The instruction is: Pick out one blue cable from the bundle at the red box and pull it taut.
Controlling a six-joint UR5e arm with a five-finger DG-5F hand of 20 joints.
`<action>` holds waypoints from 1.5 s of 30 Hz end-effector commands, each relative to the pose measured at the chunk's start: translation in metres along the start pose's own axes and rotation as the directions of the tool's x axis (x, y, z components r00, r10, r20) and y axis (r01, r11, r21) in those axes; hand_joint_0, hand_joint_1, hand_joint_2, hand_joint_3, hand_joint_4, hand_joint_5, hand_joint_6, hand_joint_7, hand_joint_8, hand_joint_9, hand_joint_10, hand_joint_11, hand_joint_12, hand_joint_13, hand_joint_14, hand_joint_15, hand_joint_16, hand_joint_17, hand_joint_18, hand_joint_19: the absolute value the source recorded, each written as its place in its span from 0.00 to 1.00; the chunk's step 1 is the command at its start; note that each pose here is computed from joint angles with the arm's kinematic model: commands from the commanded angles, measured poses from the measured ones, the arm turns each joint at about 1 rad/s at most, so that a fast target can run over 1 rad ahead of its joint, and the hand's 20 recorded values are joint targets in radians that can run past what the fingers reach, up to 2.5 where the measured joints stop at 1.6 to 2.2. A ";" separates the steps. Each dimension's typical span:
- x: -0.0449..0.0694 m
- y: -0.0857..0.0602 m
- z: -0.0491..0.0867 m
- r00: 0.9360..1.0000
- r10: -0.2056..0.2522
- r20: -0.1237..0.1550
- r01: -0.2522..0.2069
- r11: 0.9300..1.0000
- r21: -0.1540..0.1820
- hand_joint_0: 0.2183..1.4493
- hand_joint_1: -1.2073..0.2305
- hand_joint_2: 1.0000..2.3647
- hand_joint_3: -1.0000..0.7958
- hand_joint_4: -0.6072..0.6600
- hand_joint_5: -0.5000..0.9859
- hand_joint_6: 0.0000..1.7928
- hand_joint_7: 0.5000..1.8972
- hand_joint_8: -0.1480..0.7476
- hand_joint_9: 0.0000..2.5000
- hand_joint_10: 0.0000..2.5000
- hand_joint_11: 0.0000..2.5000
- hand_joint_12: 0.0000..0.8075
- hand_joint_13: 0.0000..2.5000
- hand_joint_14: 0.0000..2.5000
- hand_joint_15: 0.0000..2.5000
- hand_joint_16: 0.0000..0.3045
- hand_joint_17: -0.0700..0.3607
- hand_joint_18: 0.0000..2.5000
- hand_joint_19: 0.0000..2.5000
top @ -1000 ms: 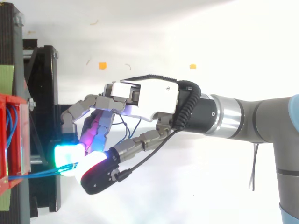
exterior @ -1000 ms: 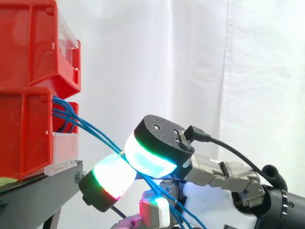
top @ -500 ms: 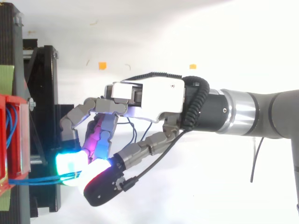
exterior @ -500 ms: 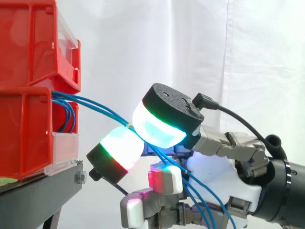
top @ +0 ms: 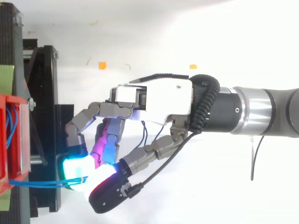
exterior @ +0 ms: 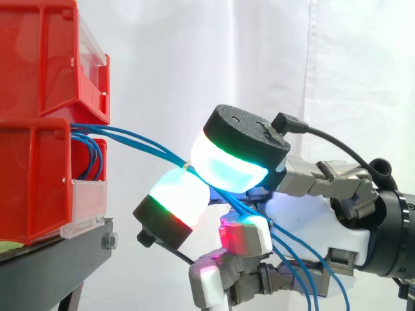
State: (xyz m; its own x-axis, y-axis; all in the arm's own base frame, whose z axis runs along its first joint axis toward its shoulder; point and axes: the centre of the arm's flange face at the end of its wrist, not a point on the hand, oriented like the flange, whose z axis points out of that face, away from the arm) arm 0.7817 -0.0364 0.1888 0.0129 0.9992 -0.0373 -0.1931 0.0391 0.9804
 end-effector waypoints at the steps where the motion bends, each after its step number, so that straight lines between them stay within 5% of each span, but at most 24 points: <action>1: 0.001 0.005 0.000 1.000 -0.001 -0.001 0.001 1.000 0.003 0.46 0.18 0.02 0.43 0.45 0.27 0.52 0.50 0.57 0.56 0.01 0.25 0.56 0.44 0.01 0.23 0.20 0.49 0.36 0.30; 17: -0.002 0.003 -0.005 1.000 -0.007 -0.003 0.007 0.999 0.052 0.55 0.19 0.00 0.28 0.32 0.27 0.53 0.58 0.55 0.56 0.01 0.26 0.54 0.44 0.01 0.25 0.19 0.47 0.34 0.32; 45: -0.002 0.003 -0.005 1.000 -0.004 0.001 0.004 0.999 0.052 0.49 0.16 0.00 0.28 0.37 0.26 0.52 0.55 0.53 0.55 0.01 0.25 0.54 0.44 0.01 0.24 0.19 0.47 0.37 0.29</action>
State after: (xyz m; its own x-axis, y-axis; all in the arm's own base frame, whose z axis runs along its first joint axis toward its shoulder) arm 0.7762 -0.0381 0.1912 0.0148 0.9990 -0.0420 -0.1425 0.0436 0.9888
